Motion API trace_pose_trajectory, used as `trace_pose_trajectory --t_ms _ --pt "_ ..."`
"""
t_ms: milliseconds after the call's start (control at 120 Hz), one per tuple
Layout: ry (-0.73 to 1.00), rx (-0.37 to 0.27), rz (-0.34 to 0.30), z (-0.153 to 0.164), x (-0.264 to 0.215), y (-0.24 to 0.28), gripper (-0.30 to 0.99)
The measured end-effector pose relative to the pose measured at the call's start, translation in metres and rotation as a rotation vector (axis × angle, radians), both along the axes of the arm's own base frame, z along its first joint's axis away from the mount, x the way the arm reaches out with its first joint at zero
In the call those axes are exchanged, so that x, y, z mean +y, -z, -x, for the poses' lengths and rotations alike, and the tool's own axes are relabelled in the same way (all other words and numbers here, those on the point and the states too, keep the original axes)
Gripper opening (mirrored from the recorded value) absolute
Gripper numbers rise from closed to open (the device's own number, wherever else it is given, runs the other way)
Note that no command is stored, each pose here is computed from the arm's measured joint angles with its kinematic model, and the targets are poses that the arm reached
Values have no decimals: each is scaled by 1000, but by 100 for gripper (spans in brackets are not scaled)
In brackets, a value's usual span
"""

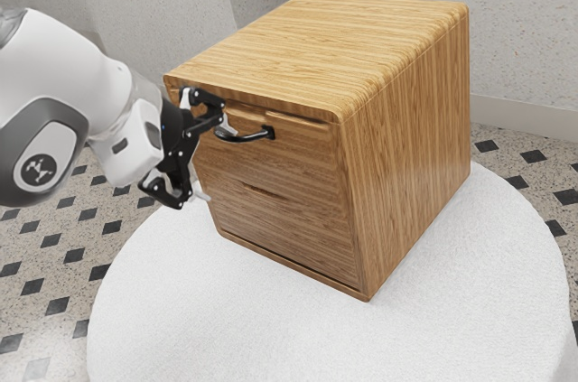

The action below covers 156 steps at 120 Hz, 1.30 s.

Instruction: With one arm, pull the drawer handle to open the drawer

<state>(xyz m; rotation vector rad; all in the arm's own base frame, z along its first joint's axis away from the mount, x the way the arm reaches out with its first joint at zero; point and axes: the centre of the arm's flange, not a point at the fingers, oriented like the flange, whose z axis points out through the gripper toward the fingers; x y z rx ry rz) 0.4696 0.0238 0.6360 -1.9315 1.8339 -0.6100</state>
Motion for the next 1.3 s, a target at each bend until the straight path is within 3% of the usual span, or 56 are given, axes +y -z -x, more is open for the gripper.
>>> trace_pose_trajectory --t_ms 67,117,283,667,1300 --pt "0 2 -2 0 0 2 74" --pt "-7 2 1 0 3 3 69" --pt "-15 3 9 0 6 4 69" --pt "-27 6 17 2 8 5 51" --pt "-27 4 47 33 12 -2 45"
